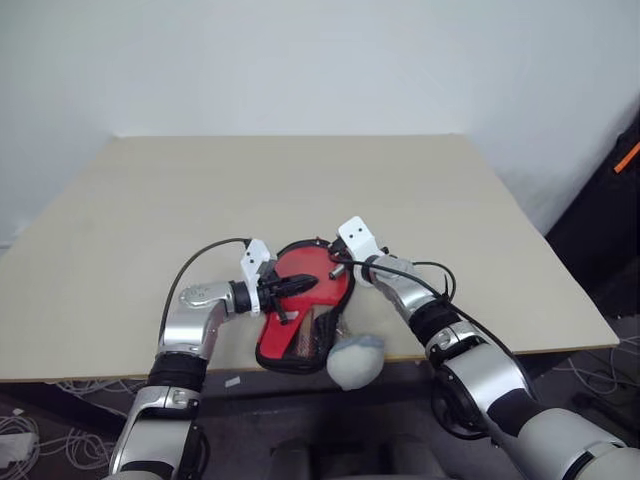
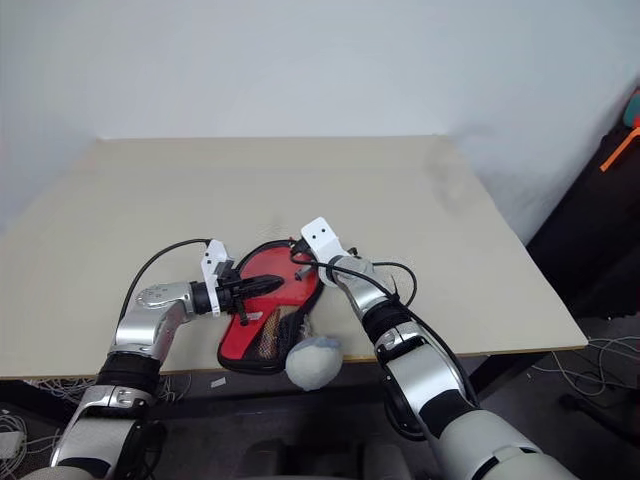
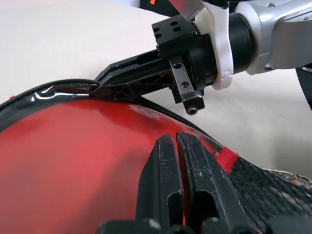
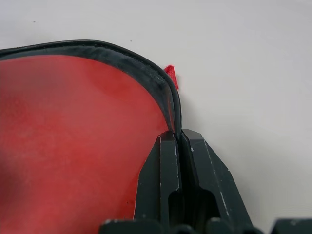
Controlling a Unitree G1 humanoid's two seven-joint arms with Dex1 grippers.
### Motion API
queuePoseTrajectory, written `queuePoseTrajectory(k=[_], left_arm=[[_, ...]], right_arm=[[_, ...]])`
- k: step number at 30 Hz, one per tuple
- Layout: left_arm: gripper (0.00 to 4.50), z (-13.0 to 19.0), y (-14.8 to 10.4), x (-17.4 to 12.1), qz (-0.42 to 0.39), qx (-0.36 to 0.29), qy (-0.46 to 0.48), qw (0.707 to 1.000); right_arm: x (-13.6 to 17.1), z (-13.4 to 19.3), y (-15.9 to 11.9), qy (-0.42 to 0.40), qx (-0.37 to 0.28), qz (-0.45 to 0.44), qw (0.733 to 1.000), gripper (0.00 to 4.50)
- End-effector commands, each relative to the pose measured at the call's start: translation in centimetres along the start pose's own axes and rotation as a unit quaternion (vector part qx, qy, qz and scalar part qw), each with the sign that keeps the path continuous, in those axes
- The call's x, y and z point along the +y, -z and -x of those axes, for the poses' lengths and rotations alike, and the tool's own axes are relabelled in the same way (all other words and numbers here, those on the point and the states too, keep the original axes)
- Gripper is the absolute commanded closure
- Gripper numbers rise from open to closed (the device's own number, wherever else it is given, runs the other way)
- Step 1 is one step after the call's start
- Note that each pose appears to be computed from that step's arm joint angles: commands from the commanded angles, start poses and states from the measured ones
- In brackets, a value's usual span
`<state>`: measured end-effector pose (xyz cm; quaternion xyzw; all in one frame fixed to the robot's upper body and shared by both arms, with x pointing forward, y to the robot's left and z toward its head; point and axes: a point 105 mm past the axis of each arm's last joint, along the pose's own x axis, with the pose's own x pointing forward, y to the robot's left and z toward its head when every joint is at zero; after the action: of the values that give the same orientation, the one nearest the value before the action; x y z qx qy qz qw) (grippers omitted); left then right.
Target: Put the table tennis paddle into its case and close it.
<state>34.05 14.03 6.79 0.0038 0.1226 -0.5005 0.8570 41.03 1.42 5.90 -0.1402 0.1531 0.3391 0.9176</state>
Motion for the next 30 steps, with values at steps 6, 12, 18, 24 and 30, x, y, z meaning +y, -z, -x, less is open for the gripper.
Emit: queuePoseTrajectory(k=[6,12,18,24,30], left_arm=[[4.50,1.1,2.7,2.0,-0.002,0.044,-0.049,0.998],[4.50,0.6,3.4,1.6,-0.006,0.058,-0.038,0.998],[4.50,0.3,3.8,1.7,-0.012,0.084,-0.035,0.996],[4.50,-0.3,3.9,1.6,-0.023,0.113,-0.016,0.993],[4.50,-0.8,3.9,1.5,-0.029,0.121,-0.002,0.992]], right_arm=[[0.3,-0.1,-2.2,-0.013,-0.027,0.015,0.999,4.48],[0.3,-0.1,-2.2,-0.014,-0.027,0.011,0.999,4.48],[0.2,-0.1,-2.8,-0.019,-0.032,0.007,0.999,4.02],[-0.3,0.0,-3.2,-0.013,-0.034,0.009,0.999,2.12],[-2.6,1.0,-5.0,0.010,-0.057,0.005,0.998,1.46]])
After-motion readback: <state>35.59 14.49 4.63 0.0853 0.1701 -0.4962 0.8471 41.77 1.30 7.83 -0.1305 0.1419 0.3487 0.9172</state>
